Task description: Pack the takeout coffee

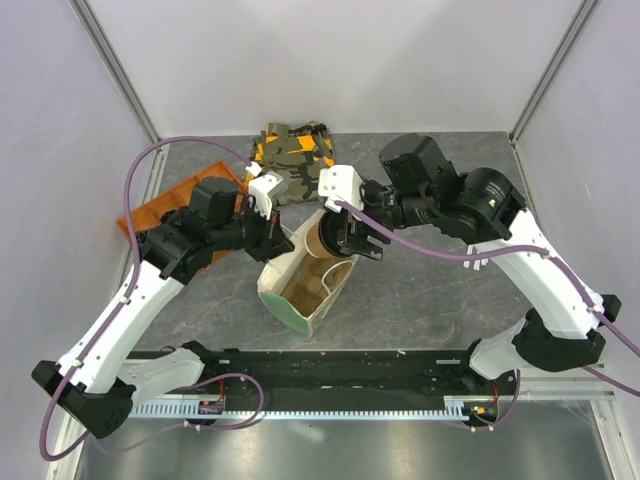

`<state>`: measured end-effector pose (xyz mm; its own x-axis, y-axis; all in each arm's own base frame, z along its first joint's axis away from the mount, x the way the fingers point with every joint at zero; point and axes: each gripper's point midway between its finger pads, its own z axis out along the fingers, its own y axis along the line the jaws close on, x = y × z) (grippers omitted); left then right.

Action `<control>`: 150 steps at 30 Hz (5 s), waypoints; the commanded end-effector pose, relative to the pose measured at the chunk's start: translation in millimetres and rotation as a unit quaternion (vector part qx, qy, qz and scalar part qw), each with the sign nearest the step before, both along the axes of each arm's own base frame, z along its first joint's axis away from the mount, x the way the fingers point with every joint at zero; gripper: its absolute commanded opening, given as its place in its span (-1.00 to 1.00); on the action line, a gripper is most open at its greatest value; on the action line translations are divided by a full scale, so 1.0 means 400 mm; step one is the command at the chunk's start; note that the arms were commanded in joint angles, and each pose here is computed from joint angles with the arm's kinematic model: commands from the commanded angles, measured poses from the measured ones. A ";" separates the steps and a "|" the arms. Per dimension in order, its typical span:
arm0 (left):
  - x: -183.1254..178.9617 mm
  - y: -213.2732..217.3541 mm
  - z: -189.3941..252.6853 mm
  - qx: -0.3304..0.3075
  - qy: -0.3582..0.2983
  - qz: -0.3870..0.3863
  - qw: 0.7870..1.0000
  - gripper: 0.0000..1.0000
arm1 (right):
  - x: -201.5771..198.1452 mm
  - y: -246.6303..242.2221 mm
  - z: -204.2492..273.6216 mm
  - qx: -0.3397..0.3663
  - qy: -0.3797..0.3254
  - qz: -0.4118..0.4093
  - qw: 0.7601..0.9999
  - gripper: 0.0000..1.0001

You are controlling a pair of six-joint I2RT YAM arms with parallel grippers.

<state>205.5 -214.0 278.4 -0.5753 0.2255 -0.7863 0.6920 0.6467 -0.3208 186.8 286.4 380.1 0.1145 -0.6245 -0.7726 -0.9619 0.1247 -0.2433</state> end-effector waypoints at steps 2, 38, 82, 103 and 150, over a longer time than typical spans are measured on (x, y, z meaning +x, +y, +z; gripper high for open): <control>0.004 -0.020 0.069 -0.028 -0.034 -0.001 0.999 -0.96 | 0.032 0.018 -0.017 -0.006 0.003 -0.027 1.000 0.26; -0.006 -0.036 -0.014 -0.079 0.083 0.073 0.991 -0.96 | 0.127 0.066 -0.275 -0.109 0.051 -0.130 0.984 0.18; -0.005 0.085 -0.114 -0.042 0.075 0.096 0.992 -0.96 | 0.175 0.133 -0.541 -0.158 0.053 -0.098 0.981 0.15; -0.010 0.076 -0.057 -0.053 0.019 0.058 0.997 -0.96 | 0.163 0.116 -0.622 -0.222 0.067 -0.051 0.971 0.11; -0.025 0.020 -0.006 -0.056 -0.032 -0.014 0.998 -0.96 | 0.180 0.112 -0.549 -0.186 0.036 -0.057 0.980 0.96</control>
